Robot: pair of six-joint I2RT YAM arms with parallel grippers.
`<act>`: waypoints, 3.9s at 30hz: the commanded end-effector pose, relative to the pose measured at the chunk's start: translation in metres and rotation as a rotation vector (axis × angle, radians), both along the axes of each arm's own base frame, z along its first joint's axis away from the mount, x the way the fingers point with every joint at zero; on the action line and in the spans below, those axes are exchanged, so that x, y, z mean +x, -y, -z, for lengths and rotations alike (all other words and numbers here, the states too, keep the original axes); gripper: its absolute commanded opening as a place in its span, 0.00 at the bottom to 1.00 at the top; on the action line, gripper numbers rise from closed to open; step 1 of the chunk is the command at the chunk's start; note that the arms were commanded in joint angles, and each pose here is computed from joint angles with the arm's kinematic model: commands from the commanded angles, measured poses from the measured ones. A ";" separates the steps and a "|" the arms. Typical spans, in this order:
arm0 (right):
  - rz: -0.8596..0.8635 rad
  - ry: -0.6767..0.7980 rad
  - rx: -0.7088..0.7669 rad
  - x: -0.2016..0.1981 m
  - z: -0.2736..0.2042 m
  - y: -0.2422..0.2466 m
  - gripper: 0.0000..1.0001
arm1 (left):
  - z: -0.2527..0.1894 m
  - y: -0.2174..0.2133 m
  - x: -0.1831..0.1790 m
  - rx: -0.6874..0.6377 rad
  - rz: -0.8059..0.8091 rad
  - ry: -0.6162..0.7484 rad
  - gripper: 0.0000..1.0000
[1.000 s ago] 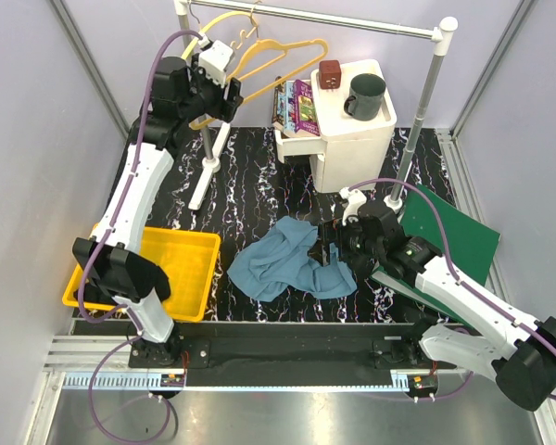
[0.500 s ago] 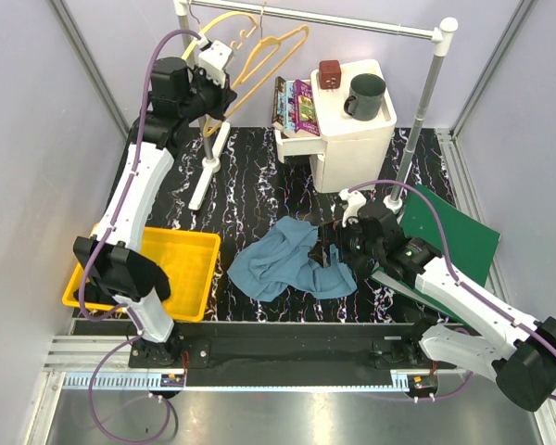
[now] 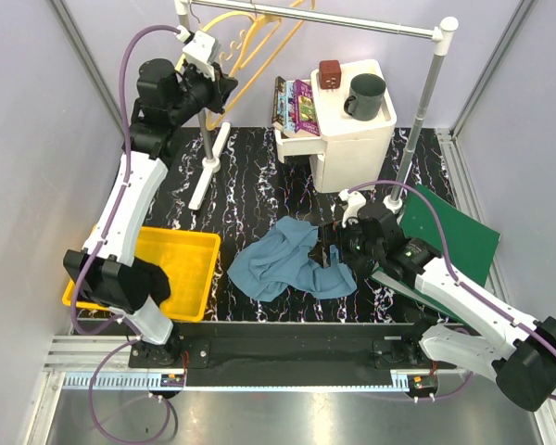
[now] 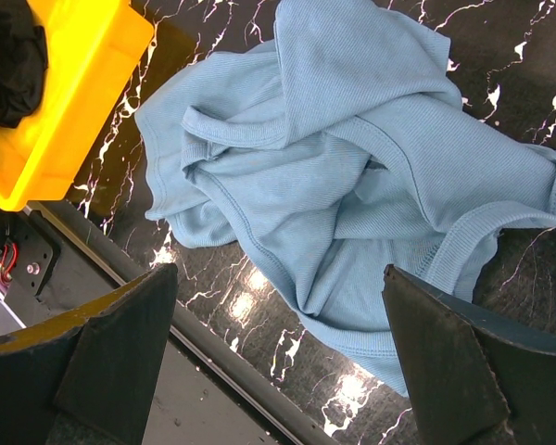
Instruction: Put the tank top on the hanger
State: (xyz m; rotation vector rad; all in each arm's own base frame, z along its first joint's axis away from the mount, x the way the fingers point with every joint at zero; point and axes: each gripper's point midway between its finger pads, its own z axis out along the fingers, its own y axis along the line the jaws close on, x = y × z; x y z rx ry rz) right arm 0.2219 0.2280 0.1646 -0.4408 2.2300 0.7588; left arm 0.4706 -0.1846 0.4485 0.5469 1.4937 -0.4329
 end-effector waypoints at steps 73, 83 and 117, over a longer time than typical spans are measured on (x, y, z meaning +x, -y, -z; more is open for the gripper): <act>-0.668 0.324 0.151 -0.074 -0.119 -0.029 0.16 | 0.189 0.067 -0.326 0.043 1.046 -0.251 0.00; -0.396 0.461 0.100 -0.045 -0.131 -0.004 0.00 | 0.195 0.067 -0.278 0.026 0.765 -0.294 0.99; 0.304 0.488 -0.033 0.010 -0.129 0.090 0.00 | 0.362 0.113 -0.178 0.176 0.050 -0.577 0.63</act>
